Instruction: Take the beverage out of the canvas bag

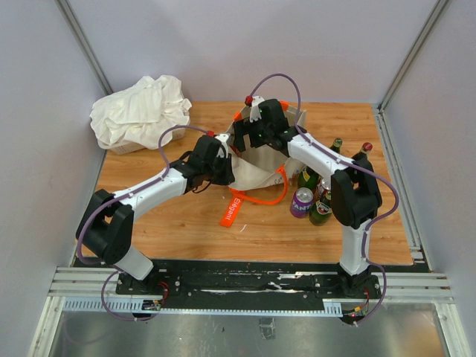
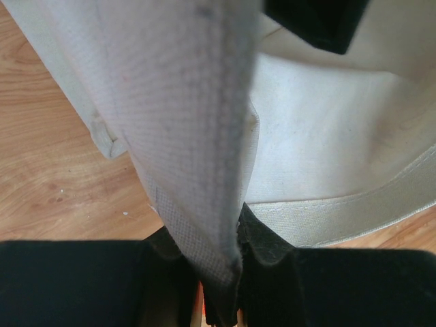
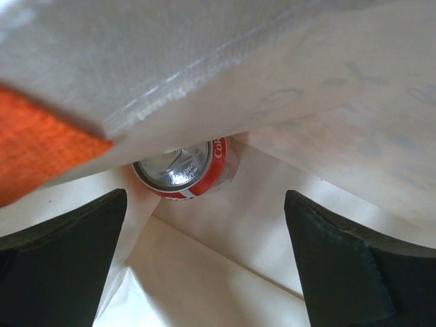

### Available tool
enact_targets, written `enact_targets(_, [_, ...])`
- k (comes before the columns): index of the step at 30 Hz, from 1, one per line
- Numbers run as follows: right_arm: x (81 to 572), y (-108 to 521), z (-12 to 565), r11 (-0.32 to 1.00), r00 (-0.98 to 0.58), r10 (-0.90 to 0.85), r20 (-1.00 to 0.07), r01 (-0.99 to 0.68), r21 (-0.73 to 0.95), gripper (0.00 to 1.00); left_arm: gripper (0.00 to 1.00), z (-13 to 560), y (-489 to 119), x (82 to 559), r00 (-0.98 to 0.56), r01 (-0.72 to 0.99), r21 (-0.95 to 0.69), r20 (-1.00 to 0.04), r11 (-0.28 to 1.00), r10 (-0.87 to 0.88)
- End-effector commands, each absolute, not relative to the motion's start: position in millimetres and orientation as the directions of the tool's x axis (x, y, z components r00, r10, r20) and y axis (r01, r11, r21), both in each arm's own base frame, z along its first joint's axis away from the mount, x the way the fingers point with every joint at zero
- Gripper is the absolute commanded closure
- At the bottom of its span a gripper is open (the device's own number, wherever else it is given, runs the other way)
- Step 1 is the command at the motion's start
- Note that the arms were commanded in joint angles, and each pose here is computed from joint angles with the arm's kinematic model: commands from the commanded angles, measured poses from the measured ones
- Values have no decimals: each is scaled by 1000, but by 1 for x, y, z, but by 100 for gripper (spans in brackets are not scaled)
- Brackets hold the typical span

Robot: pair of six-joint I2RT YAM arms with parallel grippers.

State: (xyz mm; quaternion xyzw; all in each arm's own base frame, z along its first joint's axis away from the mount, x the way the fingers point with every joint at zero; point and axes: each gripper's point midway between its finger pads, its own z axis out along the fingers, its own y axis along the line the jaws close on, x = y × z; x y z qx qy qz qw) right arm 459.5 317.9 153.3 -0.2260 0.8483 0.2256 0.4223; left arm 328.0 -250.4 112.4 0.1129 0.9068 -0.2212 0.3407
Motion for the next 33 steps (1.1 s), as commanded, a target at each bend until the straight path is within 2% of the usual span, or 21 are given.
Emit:
enact_targets(1, [466, 336, 154, 755, -515, -188, -836, -620, 212, 1, 86, 121, -247, 328, -742, 353, -320, -668, 879, 55])
enact_targets(21, [459, 370, 109, 708, -560, -233, -795, -658, 257, 2, 86, 114, -251, 326, -753, 365, -331, -655, 870, 67])
enact_targets(33, [440, 391, 115, 628, -475, -252, -843, -743, 231, 1, 86, 105, -254, 326, -760, 384, -330, -644, 862, 92])
